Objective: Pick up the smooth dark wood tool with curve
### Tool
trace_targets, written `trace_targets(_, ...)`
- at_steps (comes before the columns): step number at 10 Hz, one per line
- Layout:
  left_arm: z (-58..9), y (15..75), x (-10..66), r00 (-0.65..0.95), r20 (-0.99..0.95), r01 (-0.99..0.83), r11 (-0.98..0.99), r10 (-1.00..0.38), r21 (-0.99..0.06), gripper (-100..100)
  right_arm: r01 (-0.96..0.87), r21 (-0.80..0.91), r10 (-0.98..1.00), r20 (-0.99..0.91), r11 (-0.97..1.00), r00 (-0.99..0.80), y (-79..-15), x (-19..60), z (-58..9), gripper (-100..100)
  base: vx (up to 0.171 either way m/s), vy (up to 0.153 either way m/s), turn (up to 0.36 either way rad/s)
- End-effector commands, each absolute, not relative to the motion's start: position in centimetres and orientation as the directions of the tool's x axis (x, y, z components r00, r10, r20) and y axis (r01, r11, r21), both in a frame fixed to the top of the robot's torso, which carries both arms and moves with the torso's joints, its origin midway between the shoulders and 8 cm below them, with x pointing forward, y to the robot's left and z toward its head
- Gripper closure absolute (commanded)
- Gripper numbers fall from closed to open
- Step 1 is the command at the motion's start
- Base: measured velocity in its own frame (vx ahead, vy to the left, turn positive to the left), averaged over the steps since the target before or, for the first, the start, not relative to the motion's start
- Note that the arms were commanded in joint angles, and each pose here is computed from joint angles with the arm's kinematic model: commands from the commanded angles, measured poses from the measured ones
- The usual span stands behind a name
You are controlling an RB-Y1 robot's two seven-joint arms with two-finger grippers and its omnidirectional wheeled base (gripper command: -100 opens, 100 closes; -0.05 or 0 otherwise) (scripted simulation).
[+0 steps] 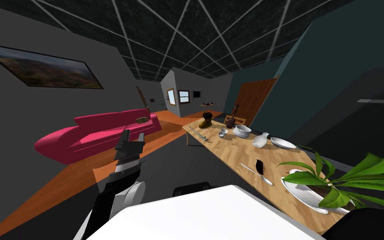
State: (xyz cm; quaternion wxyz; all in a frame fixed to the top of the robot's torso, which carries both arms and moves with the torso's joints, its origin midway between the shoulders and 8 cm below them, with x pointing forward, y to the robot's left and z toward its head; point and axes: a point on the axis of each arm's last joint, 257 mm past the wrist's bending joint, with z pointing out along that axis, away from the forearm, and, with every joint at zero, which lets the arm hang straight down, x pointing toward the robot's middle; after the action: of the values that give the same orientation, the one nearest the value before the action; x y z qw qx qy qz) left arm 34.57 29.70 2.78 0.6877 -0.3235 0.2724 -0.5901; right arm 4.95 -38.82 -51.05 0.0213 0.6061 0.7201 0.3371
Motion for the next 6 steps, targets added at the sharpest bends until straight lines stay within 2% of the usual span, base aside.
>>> trace_targets(1, 2.8, 29.7, 34.6, 0.155, 0.007, 0.635, 0.094, -0.988, -0.766, 0, 0.902, 0.426, 0.901, 0.358, 0.074, -0.243, -41.6, 1.7, -51.5, -100, 0.031, 0.023, 0.249)
trace_targets(5, 2.8, 29.7, 34.6, 0.155, 0.007, 0.635, 0.094, -0.988, -0.766, 0, 0.952, 0.278, 0.93, 0.301, 0.126, -0.211, -47.0, -3.3, -51.8, -100, 0.026, 0.01, 0.187)
trace_targets(6, 2.8, 29.7, 34.6, 0.155, 0.007, 0.635, 0.094, -0.988, -0.766, 0, 0.965, 0.216, 0.94, 0.272, 0.148, -0.205, -49.3, -5.1, -51.5, -100, 0.055, -0.006, 0.397)
